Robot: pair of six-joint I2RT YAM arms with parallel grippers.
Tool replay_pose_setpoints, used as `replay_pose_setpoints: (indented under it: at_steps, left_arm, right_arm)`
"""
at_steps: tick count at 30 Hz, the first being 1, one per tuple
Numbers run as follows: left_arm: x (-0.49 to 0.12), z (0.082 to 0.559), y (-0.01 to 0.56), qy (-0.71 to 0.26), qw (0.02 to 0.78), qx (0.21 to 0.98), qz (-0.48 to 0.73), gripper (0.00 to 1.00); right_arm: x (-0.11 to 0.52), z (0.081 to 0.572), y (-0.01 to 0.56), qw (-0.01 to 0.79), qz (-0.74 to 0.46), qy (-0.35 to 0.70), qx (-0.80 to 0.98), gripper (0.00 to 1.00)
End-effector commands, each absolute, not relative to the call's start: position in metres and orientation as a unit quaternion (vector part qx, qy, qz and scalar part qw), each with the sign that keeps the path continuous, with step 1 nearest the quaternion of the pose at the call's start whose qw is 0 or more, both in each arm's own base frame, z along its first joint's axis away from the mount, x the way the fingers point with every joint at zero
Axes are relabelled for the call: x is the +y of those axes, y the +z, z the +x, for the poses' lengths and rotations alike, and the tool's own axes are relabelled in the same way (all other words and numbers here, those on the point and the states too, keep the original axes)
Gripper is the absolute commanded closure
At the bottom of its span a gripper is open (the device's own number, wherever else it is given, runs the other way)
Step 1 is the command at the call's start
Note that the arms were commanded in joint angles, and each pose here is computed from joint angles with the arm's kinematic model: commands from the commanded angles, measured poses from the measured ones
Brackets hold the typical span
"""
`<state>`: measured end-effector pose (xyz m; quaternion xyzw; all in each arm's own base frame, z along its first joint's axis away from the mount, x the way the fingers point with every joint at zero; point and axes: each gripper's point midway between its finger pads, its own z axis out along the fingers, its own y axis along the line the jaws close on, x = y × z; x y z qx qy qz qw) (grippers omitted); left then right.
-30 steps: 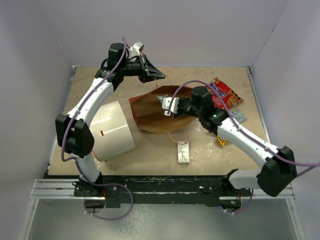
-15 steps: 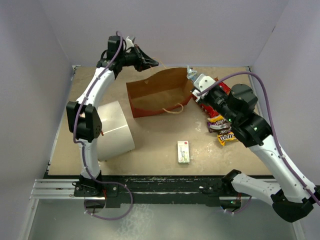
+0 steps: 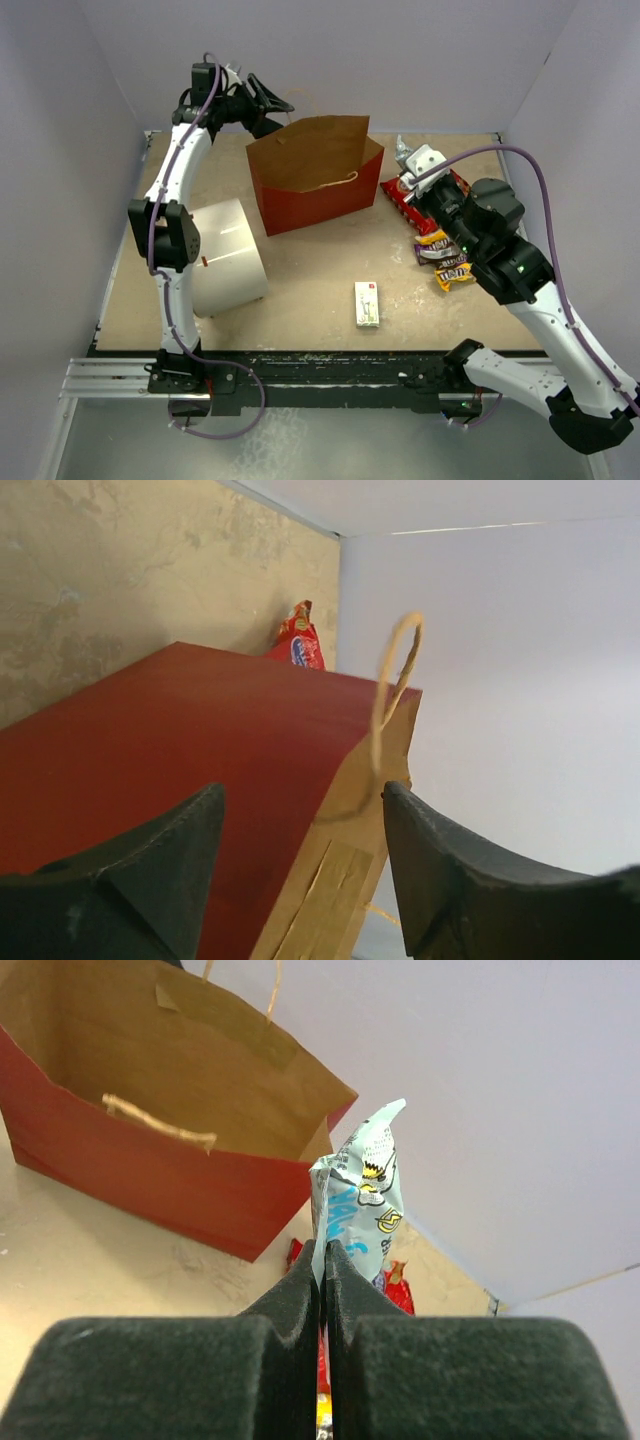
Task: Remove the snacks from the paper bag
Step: Adjust the paper bag at the center of the board.
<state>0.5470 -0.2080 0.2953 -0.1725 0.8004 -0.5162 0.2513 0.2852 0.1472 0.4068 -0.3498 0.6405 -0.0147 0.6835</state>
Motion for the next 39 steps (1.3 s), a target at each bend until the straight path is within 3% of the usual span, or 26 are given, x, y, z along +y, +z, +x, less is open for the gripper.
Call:
replay_pose_setpoints:
  at_steps: [1,3,4,5,14,21,30,39]
  left_arm:
    - [-0.192,0.526,0.354,-0.502,0.322,0.793,-0.125,0.3]
    - [-0.183,0.521,0.36,-0.491,0.333,0.795,-0.123,0.23]
    - [-0.179,0.518,0.364,-0.488,0.339,0.795,-0.122,0.04]
    - [-0.174,0.515,0.369,-0.484,0.345,0.795,-0.121,0.0]
    - [-0.141,0.484,0.41,-0.461,0.398,0.786,-0.105,0.01]
    - [-0.137,0.452,0.428,-0.447,0.422,0.786,-0.063,0.01]
    - [-0.162,0.412,0.441,-0.477,0.418,0.773,0.006,0.0]
    - [-0.195,0.391,0.446,-0.495,0.403,0.768,0.049,0.0]
  right_arm:
    - [0.135,0.294,0.408,0.688,-0.284,-0.023,0.667,1.0]
    - [0.128,0.302,0.403,0.681,-0.237,-0.028,0.692,1.0]
    - [0.125,0.307,0.399,0.676,-0.208,-0.03,0.706,1.0]
    - [0.12,0.311,0.393,0.669,-0.176,-0.034,0.722,1.0]
    - [0.054,0.347,0.28,0.509,0.056,-0.014,0.859,1.0]
    - [-0.034,0.345,0.206,0.395,0.151,-0.135,0.896,1.0]
    - [-0.106,0.351,0.155,0.295,0.212,-0.235,0.902,1.0]
    - [-0.113,0.361,0.107,0.233,0.208,-0.255,0.915,0.99]
